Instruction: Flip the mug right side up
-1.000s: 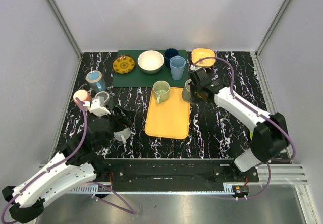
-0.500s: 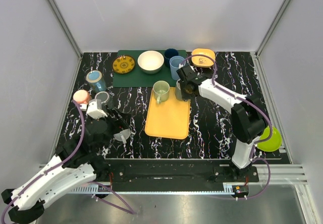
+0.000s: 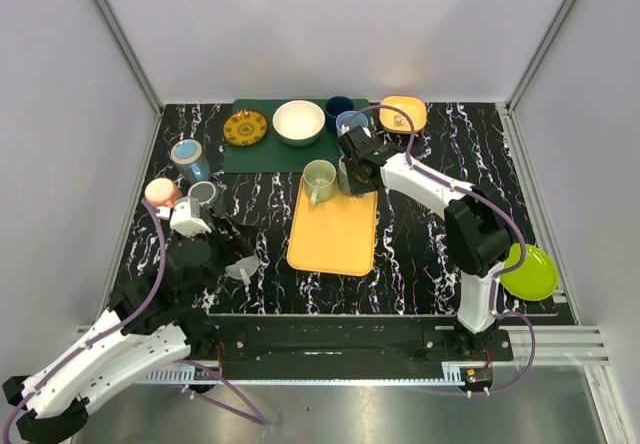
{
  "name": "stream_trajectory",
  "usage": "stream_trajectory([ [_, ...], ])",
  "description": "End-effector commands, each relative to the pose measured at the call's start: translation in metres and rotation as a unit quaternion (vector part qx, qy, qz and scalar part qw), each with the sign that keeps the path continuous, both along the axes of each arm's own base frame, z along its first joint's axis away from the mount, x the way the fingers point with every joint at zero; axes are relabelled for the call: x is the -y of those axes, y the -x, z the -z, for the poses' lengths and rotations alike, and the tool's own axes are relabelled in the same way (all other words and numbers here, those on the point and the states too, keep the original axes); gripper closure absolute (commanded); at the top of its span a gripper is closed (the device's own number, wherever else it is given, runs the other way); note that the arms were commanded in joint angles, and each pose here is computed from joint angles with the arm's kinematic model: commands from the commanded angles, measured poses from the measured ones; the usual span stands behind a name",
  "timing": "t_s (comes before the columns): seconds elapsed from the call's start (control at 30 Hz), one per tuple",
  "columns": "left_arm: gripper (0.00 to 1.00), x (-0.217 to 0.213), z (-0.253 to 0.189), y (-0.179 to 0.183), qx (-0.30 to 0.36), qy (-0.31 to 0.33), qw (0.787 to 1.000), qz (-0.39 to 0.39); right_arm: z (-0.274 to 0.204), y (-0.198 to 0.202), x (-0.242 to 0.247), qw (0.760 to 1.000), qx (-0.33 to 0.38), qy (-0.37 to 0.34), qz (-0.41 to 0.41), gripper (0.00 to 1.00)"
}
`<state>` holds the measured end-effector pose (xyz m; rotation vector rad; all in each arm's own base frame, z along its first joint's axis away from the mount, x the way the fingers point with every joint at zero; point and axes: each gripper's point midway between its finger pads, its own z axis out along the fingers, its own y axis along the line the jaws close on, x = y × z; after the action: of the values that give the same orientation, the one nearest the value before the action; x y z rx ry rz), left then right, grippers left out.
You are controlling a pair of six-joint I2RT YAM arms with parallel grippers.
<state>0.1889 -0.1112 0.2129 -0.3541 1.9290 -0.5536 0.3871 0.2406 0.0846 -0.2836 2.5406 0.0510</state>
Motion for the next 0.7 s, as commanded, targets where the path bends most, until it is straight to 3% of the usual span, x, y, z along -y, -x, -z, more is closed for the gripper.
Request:
stream_trajectory([
  [0.0, 0.13, -0.007, -0.015, -0.002, 0.017, -0.001, 1.0, -0.012, -0.029, -0.008, -0.004, 0.999, 0.046, -0.014, 0.003, 0.59],
  [0.1, 0.12, -0.005, -0.014, -0.003, 0.013, -0.007, 1.0, -0.012, -0.038, -0.004, 0.0, 0.998, 0.052, -0.016, 0.008, 0.41],
  [0.2, 0.12, -0.006, -0.015, -0.004, 0.01, -0.017, 1.0, -0.013, -0.057, 0.001, 0.002, 0.997, 0.067, -0.024, 0.012, 0.32],
  [0.47, 0.12, -0.031, -0.001, -0.005, -0.032, -0.07, 0.994, -0.077, -0.137, 0.031, 0.014, 0.988, 0.126, -0.085, 0.016, 0.25],
  [0.53, 0.12, -0.037, 0.019, -0.003, -0.07, -0.093, 0.988, -0.103, -0.168, 0.046, 0.016, 0.979, 0.155, -0.133, 0.011, 0.25],
  [0.67, 0.15, -0.027, 0.062, 0.003, -0.148, -0.126, 0.975, -0.102, -0.177, 0.082, 0.022, 0.966, 0.164, -0.199, -0.004, 0.25],
])
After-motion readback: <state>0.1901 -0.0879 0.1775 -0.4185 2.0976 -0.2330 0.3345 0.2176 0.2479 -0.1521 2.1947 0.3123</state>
